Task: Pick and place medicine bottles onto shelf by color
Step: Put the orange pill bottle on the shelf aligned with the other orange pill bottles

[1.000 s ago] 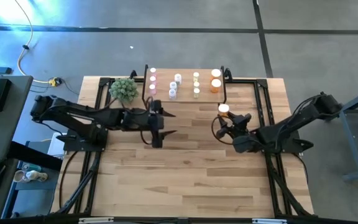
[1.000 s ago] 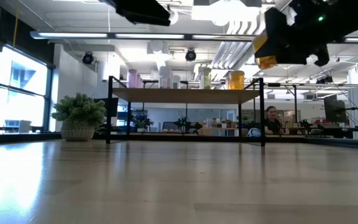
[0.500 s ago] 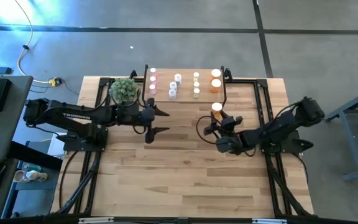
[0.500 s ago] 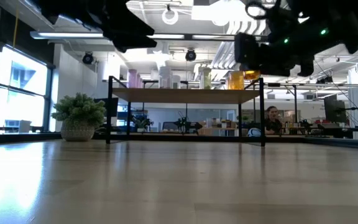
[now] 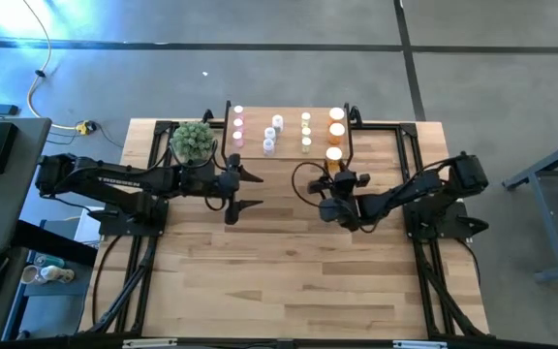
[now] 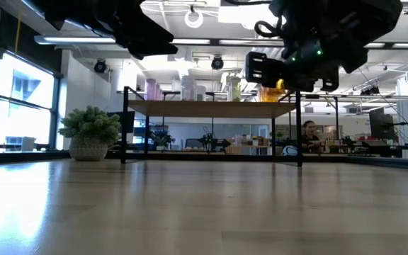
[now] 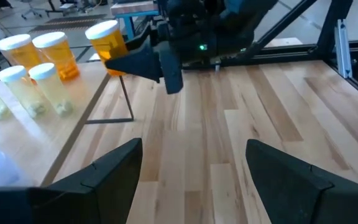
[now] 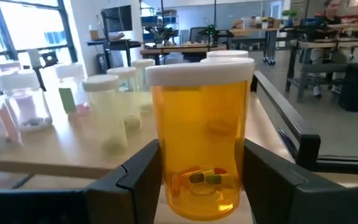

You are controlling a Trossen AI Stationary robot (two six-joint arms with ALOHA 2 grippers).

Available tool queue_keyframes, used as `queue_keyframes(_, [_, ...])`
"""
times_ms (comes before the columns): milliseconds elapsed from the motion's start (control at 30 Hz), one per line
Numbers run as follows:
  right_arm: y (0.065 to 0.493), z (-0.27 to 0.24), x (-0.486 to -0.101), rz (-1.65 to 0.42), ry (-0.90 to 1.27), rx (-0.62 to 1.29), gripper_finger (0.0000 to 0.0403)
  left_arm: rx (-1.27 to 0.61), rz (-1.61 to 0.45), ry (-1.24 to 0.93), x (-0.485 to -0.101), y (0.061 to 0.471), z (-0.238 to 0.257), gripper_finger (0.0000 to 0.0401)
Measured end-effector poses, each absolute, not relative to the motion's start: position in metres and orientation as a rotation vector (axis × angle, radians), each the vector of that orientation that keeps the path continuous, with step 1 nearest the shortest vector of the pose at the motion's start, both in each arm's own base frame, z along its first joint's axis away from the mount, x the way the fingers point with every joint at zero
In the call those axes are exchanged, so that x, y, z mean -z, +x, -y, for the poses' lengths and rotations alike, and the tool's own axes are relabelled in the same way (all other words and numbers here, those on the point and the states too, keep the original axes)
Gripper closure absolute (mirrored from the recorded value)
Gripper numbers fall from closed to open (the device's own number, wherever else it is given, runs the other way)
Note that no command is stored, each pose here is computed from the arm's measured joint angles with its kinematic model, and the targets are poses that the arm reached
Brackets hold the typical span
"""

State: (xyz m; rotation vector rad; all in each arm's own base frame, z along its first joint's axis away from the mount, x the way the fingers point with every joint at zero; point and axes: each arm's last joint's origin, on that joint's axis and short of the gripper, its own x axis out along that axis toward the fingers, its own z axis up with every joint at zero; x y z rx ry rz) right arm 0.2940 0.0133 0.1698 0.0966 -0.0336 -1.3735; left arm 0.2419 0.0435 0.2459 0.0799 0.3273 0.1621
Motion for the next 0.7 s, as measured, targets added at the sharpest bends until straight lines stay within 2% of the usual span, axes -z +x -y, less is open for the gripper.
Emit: queue_keyframes(700, [0.303,0.026,-0.177,0.009,0.177,1.386,0.0219,-0.163,-0.338,0.094,-0.245,0.242,-0.044,0.0123])
